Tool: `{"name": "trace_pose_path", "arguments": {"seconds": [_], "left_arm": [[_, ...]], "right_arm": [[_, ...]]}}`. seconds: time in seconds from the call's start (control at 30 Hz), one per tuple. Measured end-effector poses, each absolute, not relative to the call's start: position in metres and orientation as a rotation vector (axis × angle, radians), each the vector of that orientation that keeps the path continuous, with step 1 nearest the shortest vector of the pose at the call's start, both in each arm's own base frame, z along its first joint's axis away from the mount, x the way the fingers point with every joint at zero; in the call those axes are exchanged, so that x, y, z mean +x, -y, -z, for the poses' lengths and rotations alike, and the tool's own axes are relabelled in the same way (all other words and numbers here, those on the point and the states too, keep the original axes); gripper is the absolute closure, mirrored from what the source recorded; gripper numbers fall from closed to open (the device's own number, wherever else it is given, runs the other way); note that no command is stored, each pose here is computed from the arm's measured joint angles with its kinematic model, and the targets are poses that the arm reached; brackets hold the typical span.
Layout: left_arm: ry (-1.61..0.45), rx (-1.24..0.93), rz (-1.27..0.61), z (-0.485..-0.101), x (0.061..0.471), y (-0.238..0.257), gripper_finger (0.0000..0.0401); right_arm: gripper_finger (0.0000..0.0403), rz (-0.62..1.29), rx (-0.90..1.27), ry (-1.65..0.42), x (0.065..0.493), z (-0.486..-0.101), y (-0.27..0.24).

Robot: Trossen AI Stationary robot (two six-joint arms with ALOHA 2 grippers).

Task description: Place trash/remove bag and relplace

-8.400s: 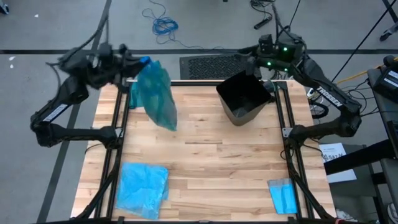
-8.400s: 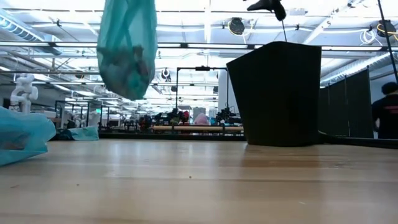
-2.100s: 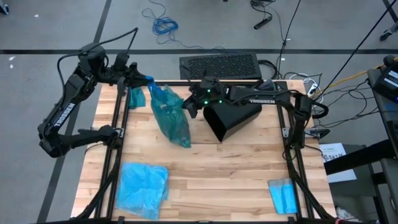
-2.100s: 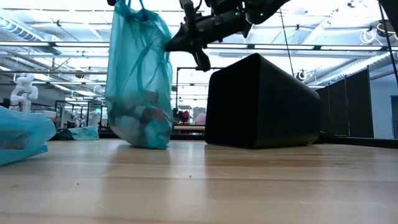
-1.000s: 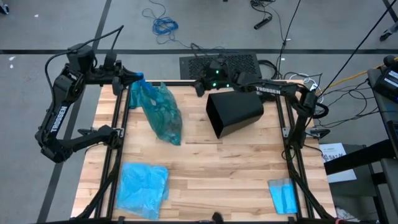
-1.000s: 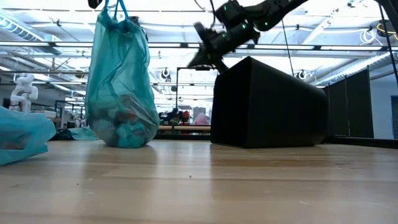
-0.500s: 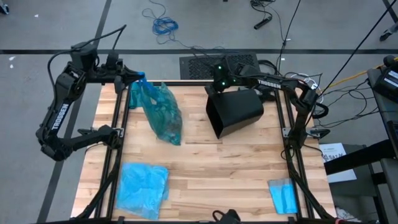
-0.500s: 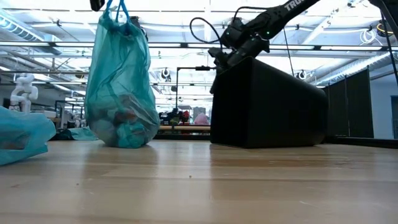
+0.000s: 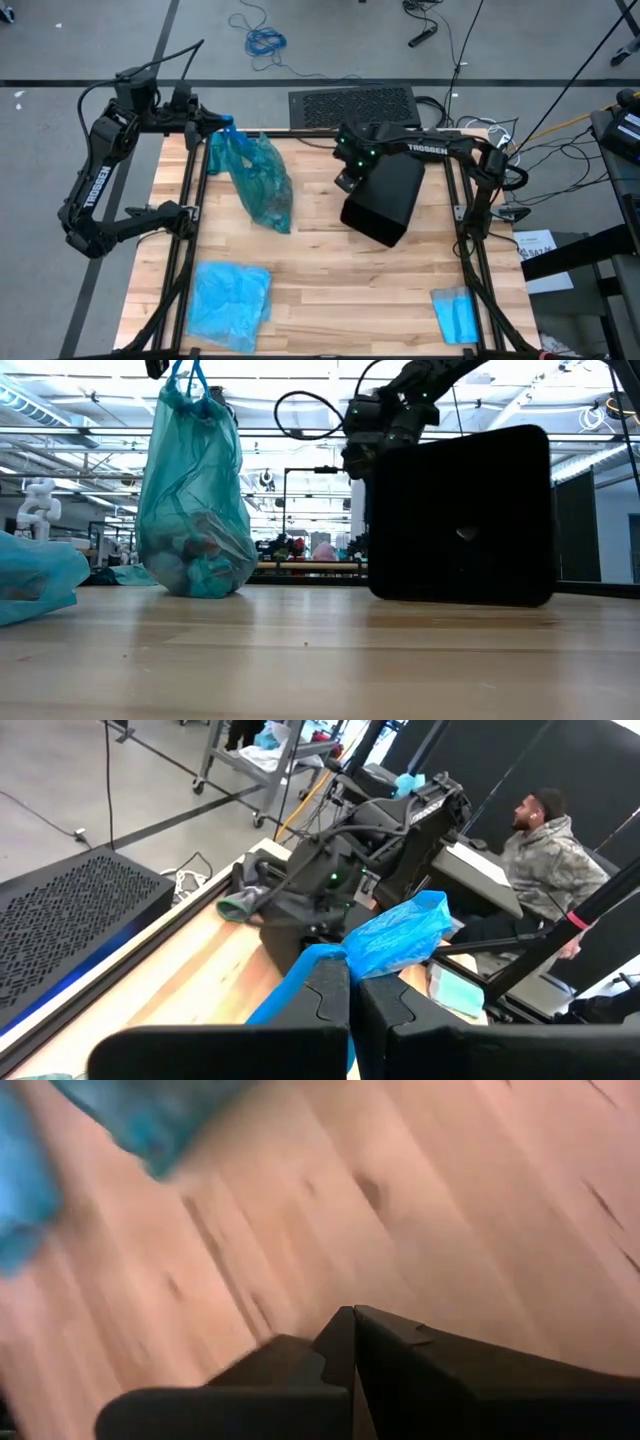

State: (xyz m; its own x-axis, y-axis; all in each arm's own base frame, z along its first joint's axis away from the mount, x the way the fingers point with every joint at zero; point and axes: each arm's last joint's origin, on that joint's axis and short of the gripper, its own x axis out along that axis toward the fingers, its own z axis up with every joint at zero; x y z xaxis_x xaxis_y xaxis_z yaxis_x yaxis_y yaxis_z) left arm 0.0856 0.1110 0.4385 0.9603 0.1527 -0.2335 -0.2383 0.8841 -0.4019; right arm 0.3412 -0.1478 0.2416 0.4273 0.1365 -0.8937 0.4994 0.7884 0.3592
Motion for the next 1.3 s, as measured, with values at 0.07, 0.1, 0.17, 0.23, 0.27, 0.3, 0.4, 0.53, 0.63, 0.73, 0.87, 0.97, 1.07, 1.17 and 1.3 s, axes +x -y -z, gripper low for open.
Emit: {"name": "trace_pose_path", "arguments": {"seconds": [0.07, 0.1, 0.17, 0.23, 0.27, 0.3, 0.4, 0.53, 0.63, 0.73, 0.87, 0.97, 1.07, 1.17, 1.3], "left_arm": [[-0.204, -0.439, -0.204, -0.438, 0.086, -0.111, 0.0401], [-0.208, -0.440, -0.203, -0.437, 0.085, -0.111, 0.0401], [-0.213, -0.445, -0.204, -0.437, 0.085, -0.110, 0.0401], [-0.215, -0.445, -0.203, -0.436, 0.085, -0.110, 0.0401], [-0.216, -0.441, -0.203, -0.436, 0.085, -0.110, 0.0401], [-0.219, -0.437, -0.202, -0.436, 0.085, -0.110, 0.0401], [-0.229, -0.439, -0.201, -0.435, 0.085, -0.110, 0.0401], [-0.229, -0.440, -0.201, -0.434, 0.085, -0.110, 0.0401], [-0.229, -0.440, -0.201, -0.434, 0.085, -0.110, 0.0401], [-0.229, -0.442, -0.201, -0.434, 0.085, -0.110, 0.0401], [-0.228, -0.440, -0.201, -0.435, 0.085, -0.111, 0.0401], [-0.222, -0.433, -0.201, -0.435, 0.086, -0.111, 0.0401], [-0.208, -0.422, -0.225, -0.437, 0.086, -0.112, 0.0401], [-0.207, -0.413, -0.310, -0.438, 0.084, -0.112, 0.0401], [-0.213, -0.368, -0.451, -0.439, 0.080, -0.111, 0.0401]], "right_arm": [[0.0403, 0.286, 0.632, -1.167, 0.338, -0.242, 0.145], [0.0403, 0.292, 0.634, -1.176, 0.335, -0.242, 0.145], [0.0403, 0.309, 0.648, -1.179, 0.328, -0.242, 0.147], [0.0403, 0.332, 0.672, -1.182, 0.317, -0.241, 0.146], [0.0403, 0.345, 0.686, -1.186, 0.310, -0.240, 0.146], [0.0403, 0.355, 0.699, -1.190, 0.303, -0.239, 0.144], [0.0403, 0.380, 0.733, -1.203, 0.282, -0.236, 0.136], [0.0403, 0.402, 0.775, -1.182, 0.256, -0.234, 0.124], [0.0403, 0.410, 0.795, -1.167, 0.243, -0.236, 0.112], [0.0403, 0.410, 0.801, -1.152, 0.233, -0.237, 0.100], [0.0403, 0.440, 0.787, -1.028, 0.233, -0.245, 0.100], [0.0403, 0.434, 0.767, -0.841, 0.243, -0.257, 0.106], [0.0403, 0.395, 0.744, -0.599, 0.258, -0.273, 0.114], [0.0403, 0.335, 0.703, -0.339, 0.271, -0.295, 0.120], [0.0403, 0.270, 0.670, -0.098, 0.278, -0.319, 0.123]]}}
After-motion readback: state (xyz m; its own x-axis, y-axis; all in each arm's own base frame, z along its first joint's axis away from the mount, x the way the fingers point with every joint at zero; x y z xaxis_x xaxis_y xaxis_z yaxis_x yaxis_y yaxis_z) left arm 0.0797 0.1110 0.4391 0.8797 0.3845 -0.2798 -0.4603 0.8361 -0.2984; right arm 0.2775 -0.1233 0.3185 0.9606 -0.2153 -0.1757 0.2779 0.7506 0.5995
